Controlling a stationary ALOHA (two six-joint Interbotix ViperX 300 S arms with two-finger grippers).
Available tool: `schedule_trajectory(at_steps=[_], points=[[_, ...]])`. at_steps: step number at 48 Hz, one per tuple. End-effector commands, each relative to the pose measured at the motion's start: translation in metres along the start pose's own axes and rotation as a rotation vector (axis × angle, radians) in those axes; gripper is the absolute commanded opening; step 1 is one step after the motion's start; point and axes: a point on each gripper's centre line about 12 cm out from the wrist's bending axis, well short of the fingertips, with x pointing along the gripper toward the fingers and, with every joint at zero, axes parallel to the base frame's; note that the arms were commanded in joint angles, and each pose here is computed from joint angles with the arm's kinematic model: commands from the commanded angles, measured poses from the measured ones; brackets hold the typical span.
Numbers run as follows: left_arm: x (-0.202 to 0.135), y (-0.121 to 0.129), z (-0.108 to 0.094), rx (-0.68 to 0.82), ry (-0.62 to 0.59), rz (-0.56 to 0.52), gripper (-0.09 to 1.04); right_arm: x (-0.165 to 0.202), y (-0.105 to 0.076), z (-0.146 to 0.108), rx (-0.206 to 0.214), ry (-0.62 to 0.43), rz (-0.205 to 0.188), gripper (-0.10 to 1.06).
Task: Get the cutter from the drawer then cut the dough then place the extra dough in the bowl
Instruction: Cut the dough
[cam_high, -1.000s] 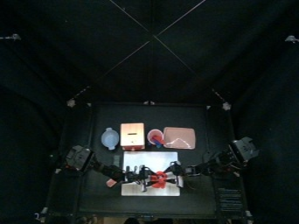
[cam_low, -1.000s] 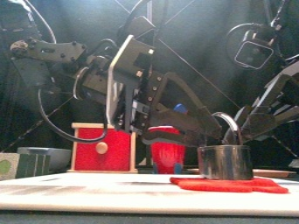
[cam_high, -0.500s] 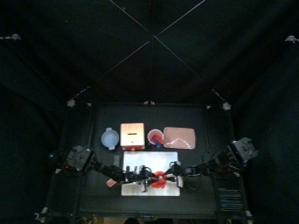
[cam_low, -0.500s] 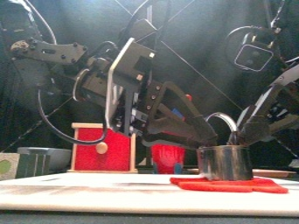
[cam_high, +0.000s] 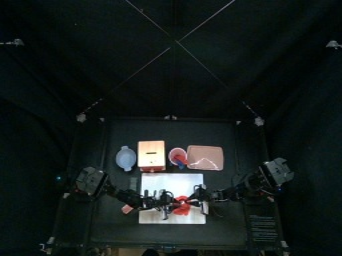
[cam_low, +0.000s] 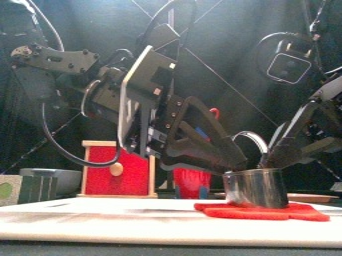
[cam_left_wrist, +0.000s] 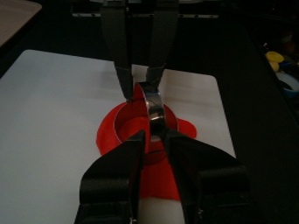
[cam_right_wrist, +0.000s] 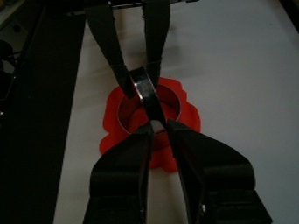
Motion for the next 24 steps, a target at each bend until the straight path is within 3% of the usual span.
schedule_trajectory(at_steps=[1,24], points=[[0.002,-0.001,0.006,-0.007,-0.017,0.0,0.65,0.001,0.004,0.004,0.002,0.001,0.012,0.59],[0.006,0.001,-0.009,-0.01,0.052,0.005,0.65,0.005,0.003,-0.002,0.003,0.037,0.003,0.59]])
